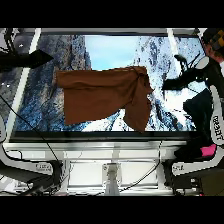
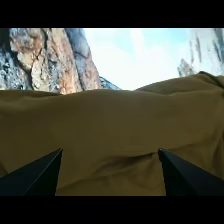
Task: Fold the clothes and pants, and hang the long-sleeved shirts on hangers.
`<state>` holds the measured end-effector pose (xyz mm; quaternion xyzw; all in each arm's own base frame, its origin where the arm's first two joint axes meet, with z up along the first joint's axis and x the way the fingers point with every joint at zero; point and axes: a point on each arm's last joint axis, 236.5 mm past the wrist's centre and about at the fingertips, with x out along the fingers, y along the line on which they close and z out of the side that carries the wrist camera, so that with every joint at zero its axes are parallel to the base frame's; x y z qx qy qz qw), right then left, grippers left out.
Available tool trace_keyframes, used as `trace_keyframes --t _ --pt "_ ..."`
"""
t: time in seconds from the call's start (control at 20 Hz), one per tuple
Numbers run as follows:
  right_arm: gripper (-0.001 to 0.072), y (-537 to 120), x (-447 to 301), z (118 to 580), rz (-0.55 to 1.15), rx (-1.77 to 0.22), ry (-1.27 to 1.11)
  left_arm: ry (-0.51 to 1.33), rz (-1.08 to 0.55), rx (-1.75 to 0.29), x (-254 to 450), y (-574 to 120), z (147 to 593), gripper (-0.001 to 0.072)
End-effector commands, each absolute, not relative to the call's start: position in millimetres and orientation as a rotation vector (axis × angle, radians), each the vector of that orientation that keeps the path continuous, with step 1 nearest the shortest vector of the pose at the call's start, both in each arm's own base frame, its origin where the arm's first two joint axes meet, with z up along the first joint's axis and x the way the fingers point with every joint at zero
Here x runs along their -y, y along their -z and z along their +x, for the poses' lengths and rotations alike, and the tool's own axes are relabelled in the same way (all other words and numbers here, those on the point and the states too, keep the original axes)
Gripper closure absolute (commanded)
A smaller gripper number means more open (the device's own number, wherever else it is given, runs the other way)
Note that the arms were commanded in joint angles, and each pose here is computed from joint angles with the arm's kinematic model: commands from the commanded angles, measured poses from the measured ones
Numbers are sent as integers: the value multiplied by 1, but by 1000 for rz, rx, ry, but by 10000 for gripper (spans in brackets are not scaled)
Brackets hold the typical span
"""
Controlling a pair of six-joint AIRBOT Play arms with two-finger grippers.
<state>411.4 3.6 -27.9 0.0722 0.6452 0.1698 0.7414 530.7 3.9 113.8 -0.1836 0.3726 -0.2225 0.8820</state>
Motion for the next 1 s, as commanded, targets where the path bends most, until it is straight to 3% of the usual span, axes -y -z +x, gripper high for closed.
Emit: trace_keyframes --t 0.0,0.25,0.95 --pt "268 53 -33 379 319 -1482 -481 482 -372 -780 0 -120 525 4" --pt "269 78 -54 378 421 -1477 -490 498 -373 -796 3 -118 520 5" --pt "315 118 -72 397 485 -1476 -428 522 -374 -821 7 -116 514 4"
